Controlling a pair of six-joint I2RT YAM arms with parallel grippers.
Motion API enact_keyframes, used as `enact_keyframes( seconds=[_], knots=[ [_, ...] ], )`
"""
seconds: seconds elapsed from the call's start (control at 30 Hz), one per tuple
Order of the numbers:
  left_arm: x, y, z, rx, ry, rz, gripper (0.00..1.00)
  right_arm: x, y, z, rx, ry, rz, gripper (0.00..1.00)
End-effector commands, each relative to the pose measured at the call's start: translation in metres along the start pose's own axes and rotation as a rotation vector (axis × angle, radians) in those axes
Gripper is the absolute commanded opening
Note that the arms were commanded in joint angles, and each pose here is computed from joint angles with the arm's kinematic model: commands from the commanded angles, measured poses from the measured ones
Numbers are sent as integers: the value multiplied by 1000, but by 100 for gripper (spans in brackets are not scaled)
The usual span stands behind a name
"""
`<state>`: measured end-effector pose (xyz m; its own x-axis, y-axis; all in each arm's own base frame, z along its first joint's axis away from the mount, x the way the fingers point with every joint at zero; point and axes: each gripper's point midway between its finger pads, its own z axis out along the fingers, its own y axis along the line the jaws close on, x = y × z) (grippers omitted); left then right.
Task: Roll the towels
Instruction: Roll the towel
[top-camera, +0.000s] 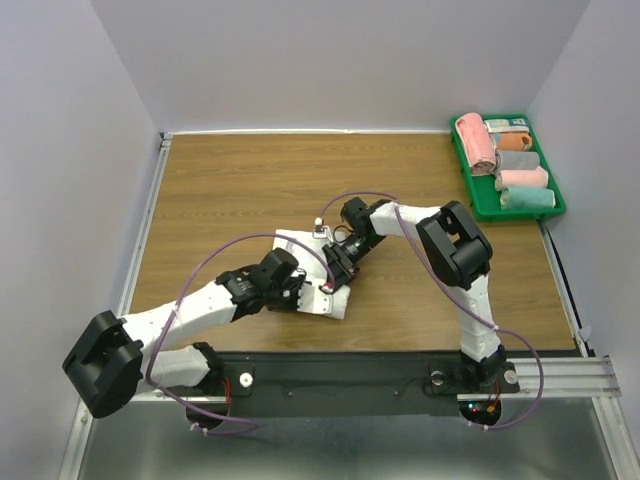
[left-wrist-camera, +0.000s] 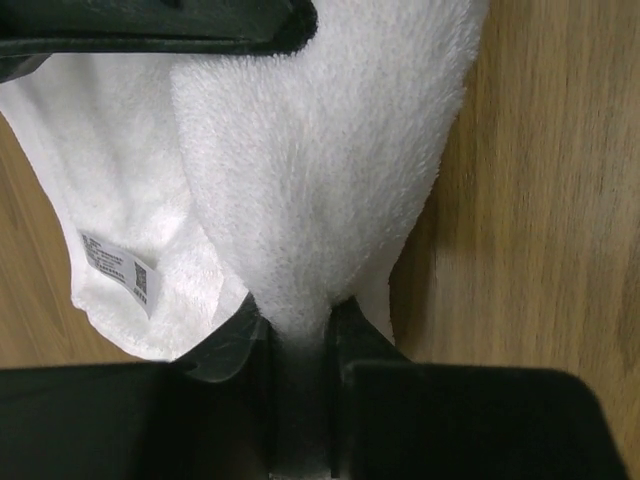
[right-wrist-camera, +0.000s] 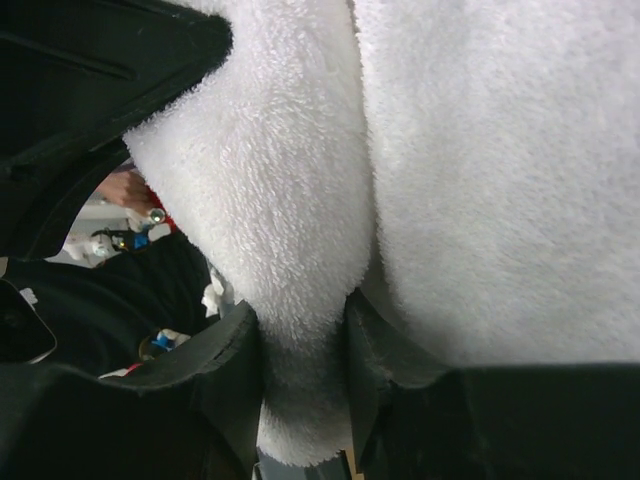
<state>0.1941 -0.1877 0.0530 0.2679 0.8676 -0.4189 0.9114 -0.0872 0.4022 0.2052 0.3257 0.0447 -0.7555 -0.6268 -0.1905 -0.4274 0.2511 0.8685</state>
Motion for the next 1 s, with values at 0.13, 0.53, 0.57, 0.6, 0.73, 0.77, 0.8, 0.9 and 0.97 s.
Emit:
enact_keyframes(
  seconds=[0.13,0.53,0.57,0.6,0.73,0.77,0.8,0.9,0.97],
  knots=[
    [42,-58,-3,355,154,-155,0,17,-65,-37,258,-8,127,50],
    [44,-60,0,559,122,-302,0,0,-60,-68,248,-117,164,76],
    [46,-62,0,582,128,-319,0,-1,-60,-71,254,-122,159,76],
    [50,-64,4,615,134,-350,0,-3,-58,-75,263,-135,144,77],
    [47,-50,11,665,119,-397,0,-11,-46,-93,280,-186,98,76],
    [48,-53,12,698,122,-408,0,-14,-43,-100,288,-205,79,77],
    [47,-51,13,708,117,-417,0,-16,-40,-106,295,-222,65,76],
    [45,-48,18,758,106,-446,0,-26,-22,-137,352,-305,-38,76],
    [46,-48,23,800,101,-477,0,-28,-3,-157,421,-344,-147,77]
  ],
)
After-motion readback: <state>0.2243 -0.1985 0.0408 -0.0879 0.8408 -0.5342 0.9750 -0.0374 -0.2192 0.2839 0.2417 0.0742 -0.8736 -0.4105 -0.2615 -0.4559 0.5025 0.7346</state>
